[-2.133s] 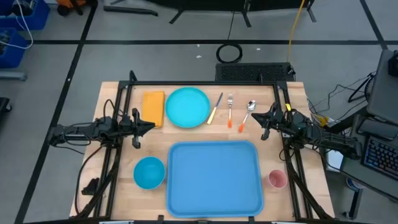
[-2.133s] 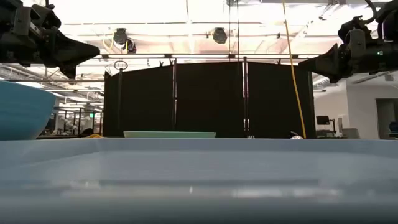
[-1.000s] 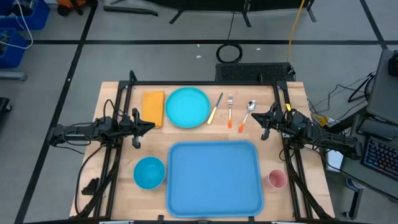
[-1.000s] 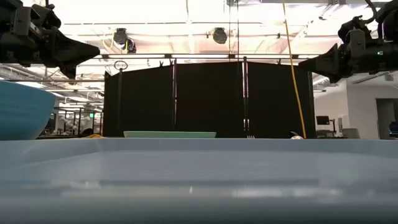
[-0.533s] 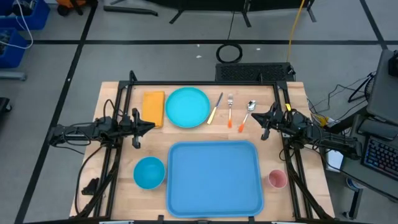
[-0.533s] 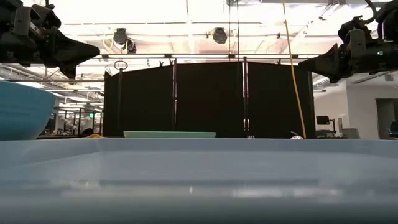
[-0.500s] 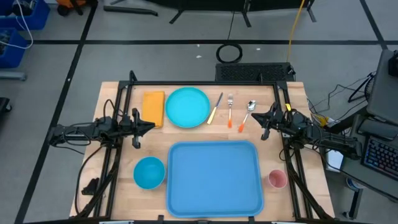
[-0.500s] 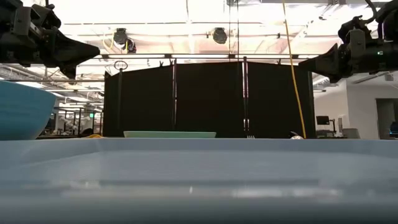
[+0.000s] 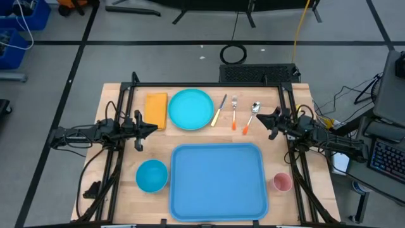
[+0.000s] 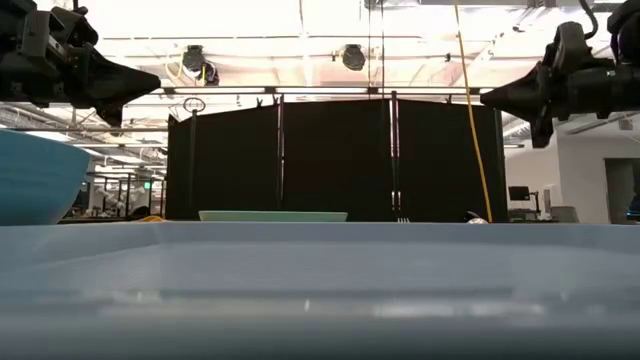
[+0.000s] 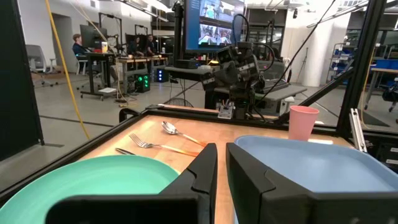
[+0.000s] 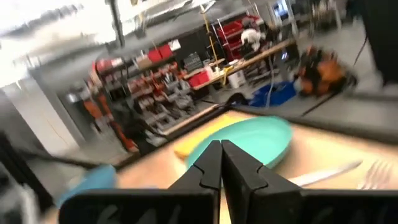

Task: Set up tray
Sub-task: Put the green plate on the blue serving tray

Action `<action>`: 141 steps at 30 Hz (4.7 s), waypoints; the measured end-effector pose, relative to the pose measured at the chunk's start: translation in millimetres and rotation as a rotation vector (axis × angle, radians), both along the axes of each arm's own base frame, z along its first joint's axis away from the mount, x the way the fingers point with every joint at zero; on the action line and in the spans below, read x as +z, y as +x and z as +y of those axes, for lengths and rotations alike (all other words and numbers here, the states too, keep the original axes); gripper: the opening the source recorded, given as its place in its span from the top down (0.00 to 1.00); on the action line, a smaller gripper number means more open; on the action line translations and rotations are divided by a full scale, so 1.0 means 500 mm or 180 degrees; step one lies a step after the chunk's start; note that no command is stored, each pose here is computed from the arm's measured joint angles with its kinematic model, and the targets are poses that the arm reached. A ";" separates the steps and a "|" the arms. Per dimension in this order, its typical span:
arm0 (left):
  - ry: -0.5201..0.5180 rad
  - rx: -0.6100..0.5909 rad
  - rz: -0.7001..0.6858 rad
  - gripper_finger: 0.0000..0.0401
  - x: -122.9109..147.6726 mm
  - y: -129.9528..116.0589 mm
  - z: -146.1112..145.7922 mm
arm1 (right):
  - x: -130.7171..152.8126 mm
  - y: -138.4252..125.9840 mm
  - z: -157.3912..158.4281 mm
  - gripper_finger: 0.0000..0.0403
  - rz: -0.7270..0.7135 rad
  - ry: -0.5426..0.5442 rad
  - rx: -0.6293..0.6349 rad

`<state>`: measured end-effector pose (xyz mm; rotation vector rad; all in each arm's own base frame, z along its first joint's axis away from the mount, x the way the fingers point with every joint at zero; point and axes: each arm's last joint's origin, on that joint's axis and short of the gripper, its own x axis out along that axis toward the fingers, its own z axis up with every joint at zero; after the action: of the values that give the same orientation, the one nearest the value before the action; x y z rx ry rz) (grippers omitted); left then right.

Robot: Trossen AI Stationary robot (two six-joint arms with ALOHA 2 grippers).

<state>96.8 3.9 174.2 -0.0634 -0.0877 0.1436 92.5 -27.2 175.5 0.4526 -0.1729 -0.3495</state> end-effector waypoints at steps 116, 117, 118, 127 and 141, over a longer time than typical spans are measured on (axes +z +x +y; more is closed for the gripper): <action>-0.0729 0.0358 0.0370 0.91 -0.027 0.019 0.006 | -0.005 0.596 -0.049 0.49 0.3572 -0.2361 0.1594; -0.0729 0.0359 0.0371 0.91 -0.027 0.019 0.006 | -0.011 0.596 -0.054 0.49 0.3644 -0.2327 0.1619; -0.0729 0.0359 0.0371 0.91 -0.028 0.019 0.006 | -0.015 0.599 -0.058 0.49 0.3691 -0.2303 0.1636; -0.0701 0.0363 0.0374 0.91 -0.027 0.019 0.006 | -0.034 0.609 -0.076 0.49 0.3764 -0.2300 0.1701; -0.0612 0.0400 0.0376 0.91 -0.027 0.019 0.007 | -0.043 0.611 -0.094 0.49 0.3665 -0.2130 0.1735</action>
<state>106.2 7.4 161.0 -0.2412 0.0406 0.2809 398.0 -74.3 154.3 -0.4064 0.9243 0.0369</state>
